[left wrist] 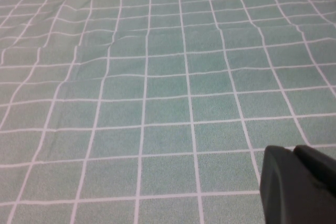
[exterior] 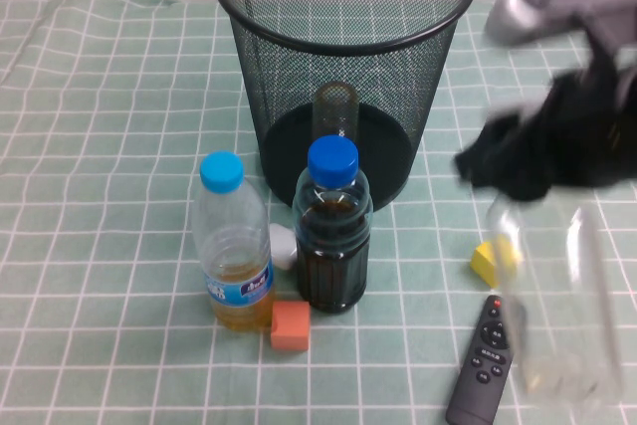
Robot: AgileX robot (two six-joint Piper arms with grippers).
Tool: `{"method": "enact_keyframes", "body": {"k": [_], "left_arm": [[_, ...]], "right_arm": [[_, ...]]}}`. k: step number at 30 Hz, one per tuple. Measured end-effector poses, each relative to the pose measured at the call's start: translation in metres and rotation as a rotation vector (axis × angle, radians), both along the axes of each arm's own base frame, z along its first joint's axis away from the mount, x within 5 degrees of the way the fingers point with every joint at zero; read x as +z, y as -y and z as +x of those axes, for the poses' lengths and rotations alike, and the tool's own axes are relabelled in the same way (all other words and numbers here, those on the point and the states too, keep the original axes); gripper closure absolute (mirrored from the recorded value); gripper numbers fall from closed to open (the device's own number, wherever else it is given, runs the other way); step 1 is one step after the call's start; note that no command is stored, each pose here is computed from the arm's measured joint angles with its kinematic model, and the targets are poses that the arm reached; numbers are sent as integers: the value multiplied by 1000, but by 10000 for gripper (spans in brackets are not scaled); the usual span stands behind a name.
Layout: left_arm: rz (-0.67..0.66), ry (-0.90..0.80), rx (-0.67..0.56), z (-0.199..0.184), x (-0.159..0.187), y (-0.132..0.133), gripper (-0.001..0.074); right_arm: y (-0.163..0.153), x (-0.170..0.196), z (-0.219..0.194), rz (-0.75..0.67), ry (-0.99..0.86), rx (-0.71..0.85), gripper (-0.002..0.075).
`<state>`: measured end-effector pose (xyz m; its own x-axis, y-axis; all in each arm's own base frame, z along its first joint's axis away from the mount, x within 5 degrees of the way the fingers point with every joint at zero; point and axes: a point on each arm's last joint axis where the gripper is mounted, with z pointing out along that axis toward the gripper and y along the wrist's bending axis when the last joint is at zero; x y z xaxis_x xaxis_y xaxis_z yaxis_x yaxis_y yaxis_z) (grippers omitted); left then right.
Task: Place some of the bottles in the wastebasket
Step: Place the bottle in the trash can
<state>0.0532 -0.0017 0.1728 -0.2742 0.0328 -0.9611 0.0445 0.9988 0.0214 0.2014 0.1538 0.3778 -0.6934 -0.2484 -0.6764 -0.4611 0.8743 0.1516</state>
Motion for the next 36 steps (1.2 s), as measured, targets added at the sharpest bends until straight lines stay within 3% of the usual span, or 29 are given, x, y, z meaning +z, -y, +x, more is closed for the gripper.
{"method": "enact_keyframes", "body": {"k": [7,12,17,21,26,36], "left_arm": [[0,0,0,0,0,0,739],[0,0,0,0,0,0,739],[0,0,0,0,0,0,739],[0,0,0,0,0,0,739],[0,0,0,0,0,0,739],[0,0,0,0,0,0,739]], "right_arm": [[11,98,27,-71,165,-139,398],[2,170,47,0,400,-148,398],[-18,199,73,85,590,-120,398],[-47,185,107,108,645,-67,398],[-77,139,158,104,599,-25,398],[-103,35,235,55,400,-22,398]]}}
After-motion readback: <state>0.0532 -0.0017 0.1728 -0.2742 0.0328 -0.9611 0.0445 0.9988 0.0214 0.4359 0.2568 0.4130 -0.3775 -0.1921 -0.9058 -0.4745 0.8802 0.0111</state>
